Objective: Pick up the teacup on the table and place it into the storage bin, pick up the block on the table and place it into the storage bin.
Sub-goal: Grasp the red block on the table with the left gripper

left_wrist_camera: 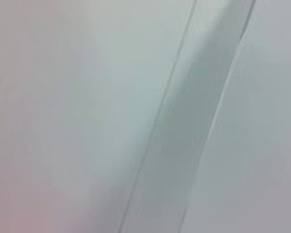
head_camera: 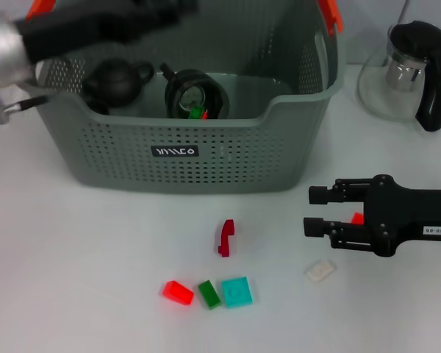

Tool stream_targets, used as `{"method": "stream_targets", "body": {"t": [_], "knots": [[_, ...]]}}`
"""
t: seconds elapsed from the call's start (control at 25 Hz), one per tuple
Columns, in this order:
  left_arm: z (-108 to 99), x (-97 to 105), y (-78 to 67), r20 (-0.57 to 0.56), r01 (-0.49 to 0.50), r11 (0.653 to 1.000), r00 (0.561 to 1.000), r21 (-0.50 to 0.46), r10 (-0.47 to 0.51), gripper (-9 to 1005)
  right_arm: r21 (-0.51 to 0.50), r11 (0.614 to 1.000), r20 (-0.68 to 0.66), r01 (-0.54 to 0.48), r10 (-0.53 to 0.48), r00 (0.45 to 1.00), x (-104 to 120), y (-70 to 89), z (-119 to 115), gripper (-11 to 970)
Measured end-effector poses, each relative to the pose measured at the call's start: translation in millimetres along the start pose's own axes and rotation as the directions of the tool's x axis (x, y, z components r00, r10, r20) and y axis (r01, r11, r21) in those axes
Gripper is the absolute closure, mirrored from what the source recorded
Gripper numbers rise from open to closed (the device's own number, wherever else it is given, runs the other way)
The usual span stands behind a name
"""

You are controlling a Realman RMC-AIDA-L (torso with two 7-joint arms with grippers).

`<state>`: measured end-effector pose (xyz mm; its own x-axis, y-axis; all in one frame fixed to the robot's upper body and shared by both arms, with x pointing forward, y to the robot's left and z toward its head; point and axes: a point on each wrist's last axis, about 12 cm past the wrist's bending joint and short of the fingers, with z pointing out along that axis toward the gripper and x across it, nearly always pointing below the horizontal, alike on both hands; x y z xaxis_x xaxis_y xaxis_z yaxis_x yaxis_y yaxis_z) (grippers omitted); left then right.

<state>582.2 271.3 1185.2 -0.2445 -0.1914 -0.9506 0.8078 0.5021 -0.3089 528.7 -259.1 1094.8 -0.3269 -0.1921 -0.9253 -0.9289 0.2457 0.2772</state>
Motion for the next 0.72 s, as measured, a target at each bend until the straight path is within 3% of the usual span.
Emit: {"method": "stream_targets", "body": {"t": [0.12, 0.24, 0.44, 0.56, 0.72], "knots": [[-30.8, 5.7, -7.6, 0.193, 0.016, 0.996, 0.981, 0.087, -0.032, 313, -0.002, 1.0, 0.001, 0.0, 0.0, 1.0, -0.1, 0.2, 0.0, 365], [-47.3, 19.5, -15.1, 0.209, -0.007, 0.992, 0.978, 0.124, -0.019, 288, -0.002, 1.0, 0.001, 0.0, 0.0, 1.0, 0.0, 0.3, 0.4, 366], [-61.5, 63.8, -25.6, -0.056, -0.073, 0.99, 0.995, 0.122, 0.081, 291, -0.002, 1.0, 0.0, 0.002, -0.002, 1.0, -0.9, -0.4, 0.5, 366], [-67.8, 90.4, -32.1, -0.21, -0.104, 0.981, 0.968, 0.164, 0.138, 292, -0.002, 1.0, -0.003, 0.001, -0.001, 1.0, -0.5, -0.4, 0.3, 366], [-72.7, 115.6, -36.2, -0.368, -0.069, 0.975, 0.919, 0.211, 0.145, 294, -0.002, 1.0, -0.003, -0.002, 0.002, 1.0, 0.4, 0.0, 0.3, 367]]}}
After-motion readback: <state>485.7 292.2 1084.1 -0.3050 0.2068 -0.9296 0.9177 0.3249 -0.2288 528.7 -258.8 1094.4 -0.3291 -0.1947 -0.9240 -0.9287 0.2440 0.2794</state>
